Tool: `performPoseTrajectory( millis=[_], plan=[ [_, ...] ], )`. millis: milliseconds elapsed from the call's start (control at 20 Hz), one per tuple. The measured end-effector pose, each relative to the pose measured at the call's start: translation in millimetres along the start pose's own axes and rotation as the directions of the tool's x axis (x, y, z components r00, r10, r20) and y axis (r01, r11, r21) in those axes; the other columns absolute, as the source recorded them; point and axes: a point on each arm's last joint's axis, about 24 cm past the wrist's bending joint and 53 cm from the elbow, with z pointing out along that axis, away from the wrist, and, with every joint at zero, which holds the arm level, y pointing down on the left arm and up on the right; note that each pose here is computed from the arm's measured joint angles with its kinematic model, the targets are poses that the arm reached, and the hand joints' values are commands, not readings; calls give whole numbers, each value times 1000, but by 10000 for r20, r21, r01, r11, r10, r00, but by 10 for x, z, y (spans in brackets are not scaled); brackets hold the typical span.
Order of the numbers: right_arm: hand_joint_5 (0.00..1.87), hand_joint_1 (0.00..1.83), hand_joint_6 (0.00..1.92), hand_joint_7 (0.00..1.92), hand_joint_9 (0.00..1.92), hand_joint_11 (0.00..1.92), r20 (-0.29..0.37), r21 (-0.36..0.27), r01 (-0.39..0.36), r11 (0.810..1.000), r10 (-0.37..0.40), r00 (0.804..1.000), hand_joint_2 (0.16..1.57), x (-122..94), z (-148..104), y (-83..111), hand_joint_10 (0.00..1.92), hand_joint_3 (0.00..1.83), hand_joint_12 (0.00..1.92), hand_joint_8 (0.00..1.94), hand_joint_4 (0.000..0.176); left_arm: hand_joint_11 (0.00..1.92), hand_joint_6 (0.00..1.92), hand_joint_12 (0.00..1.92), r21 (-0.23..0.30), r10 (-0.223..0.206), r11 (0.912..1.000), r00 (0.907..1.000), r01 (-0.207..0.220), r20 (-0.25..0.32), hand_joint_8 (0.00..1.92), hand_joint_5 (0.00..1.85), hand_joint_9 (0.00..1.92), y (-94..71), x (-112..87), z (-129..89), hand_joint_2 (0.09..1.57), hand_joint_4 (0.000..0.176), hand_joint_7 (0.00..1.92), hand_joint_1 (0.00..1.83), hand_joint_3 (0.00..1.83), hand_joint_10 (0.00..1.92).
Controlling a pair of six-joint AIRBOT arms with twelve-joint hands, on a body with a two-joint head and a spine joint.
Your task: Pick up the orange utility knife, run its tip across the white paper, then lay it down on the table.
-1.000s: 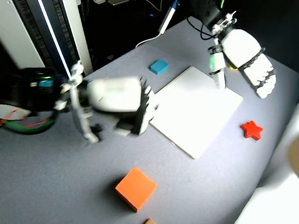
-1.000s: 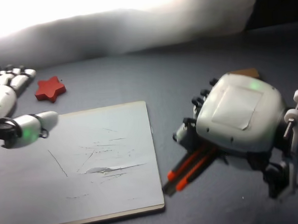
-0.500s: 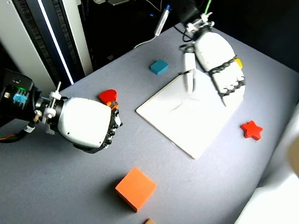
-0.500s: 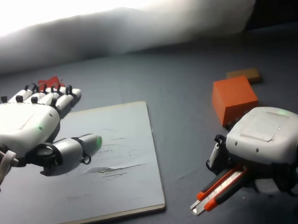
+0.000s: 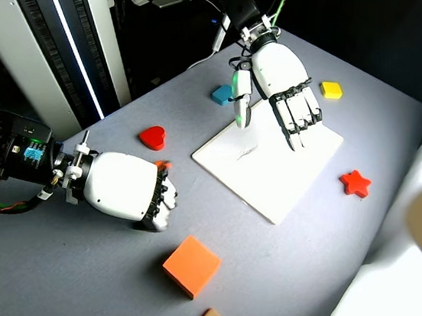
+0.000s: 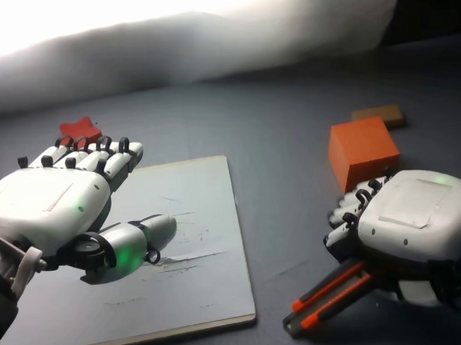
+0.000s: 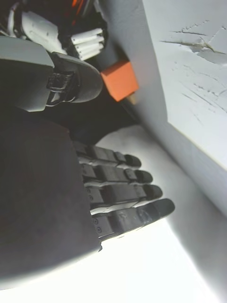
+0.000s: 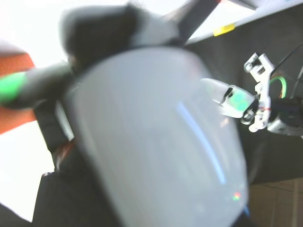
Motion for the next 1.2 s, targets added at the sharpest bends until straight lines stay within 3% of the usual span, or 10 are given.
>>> performPoseTrajectory(
  millis=[200, 500, 600, 750, 800, 900, 950, 1050, 1100, 1200],
  plan=[
    [152, 949, 242, 247, 131, 0, 98, 59, 233, 9997, -234, 9997, 1102, -48, -89, -30, 372, 0, 927, 81, 0, 0, 11, 599, -41, 30, 10000, 10000, -30, 8, 7, 85, 143, 19, 6, -6, 1311, 0, 126, 0, 0, 12],
    [0, 665, 0, 0, 0, 0, -65, 336, 354, 9988, -352, 9994, 1005, -113, -368, -33, 0, 0, 1, 0, 0, 0, 2, 582, 15, -122, 9999, 9999, 122, 27, 0, 84, 139, -34, -5, -5, 1324, 0, 83, 0, 3, 5],
    [62, 385, 25, 59, 4, 6, -152, 414, 426, 9982, -420, 9990, 1055, -139, -448, -24, 2, 16, 4, 21, 0, 0, 2, 605, 177, -264, 9995, 9994, 260, 231, 2, 84, 148, -130, -92, 26, 1323, 0, 88, 0, 2, 7],
    [373, 38, 67, 428, 237, 0, 149, 447, 461, 9979, -468, 9988, 1150, -289, -560, 27, 60, 3, 623, 59, 0, 0, 38, 851, 678, -177, 9976, 9981, 137, 586, 29, 239, 275, -372, -199, 3, 1337, 18, 252, 32, 3, 49],
    [580, 70, 195, 702, 476, 0, 334, 418, 424, 9982, -438, 9985, 1192, -346, -604, 55, 593, 1, 1361, 208, 0, 0, 79, 1474, 652, -370, 9973, 9986, 344, 381, 93, 463, 531, -401, -131, -22, 1323, 15, 570, 155, 0, 215],
    [638, 90, 370, 728, 482, 35, 466, 345, 412, 9986, -427, 9980, 1203, -407, -680, 84, 950, 1, 1561, 467, 0, 11, 86, 1630, 627, -579, 9964, 9982, 569, 133, 116, 548, 481, -436, -54, -54, 1332, 0, 655, 169, 0, 583],
    [766, 154, 977, 808, 678, 424, 510, 180, 637, 9978, -646, 9966, 1259, -442, -729, 122, 1406, 9, 1801, 1188, 0, 251, 687, 1821, 674, -642, 9957, 9978, 631, 146, 796, 657, 530, -473, -61, -63, 1340, 0, 698, 260, 0, 1323],
    [821, 175, 1112, 893, 761, 528, 680, -11, 517, 9987, -515, 9964, 1280, -502, -799, 157, 1489, 9, 1858, 1271, 0, 334, 924, 1877, 827, -753, 9940, 9960, 712, 486, 1098, 671, 588, -544, -167, -60, 1339, 0, 704, 282, 0, 1498],
    [1045, 205, 1322, 1223, 1135, 972, 848, -168, 577, 9982, -561, 9948, 1370, -547, -847, 180, 1756, 20, 1918, 1435, 0, 699, 1421, 1919, 928, -807, 9929, 9942, 739, 713, 1537, 824, 885, -587, -242, -54, 1389, 0, 953, 128, 14, 1787],
    [1117, 321, 1698, 1280, 1282, 1266, 1049, -444, 722, 9964, -672, 9922, 1447, -616, -912, 228, 1910, 25, 1921, 1743, 0, 1114, 1724, 1921, 991, -843, 9921, 9939, 771, 707, 1758, 993, 1200, -622, -259, -46, 1431, 0, 1198, 149, 16, 1908]
  ],
)
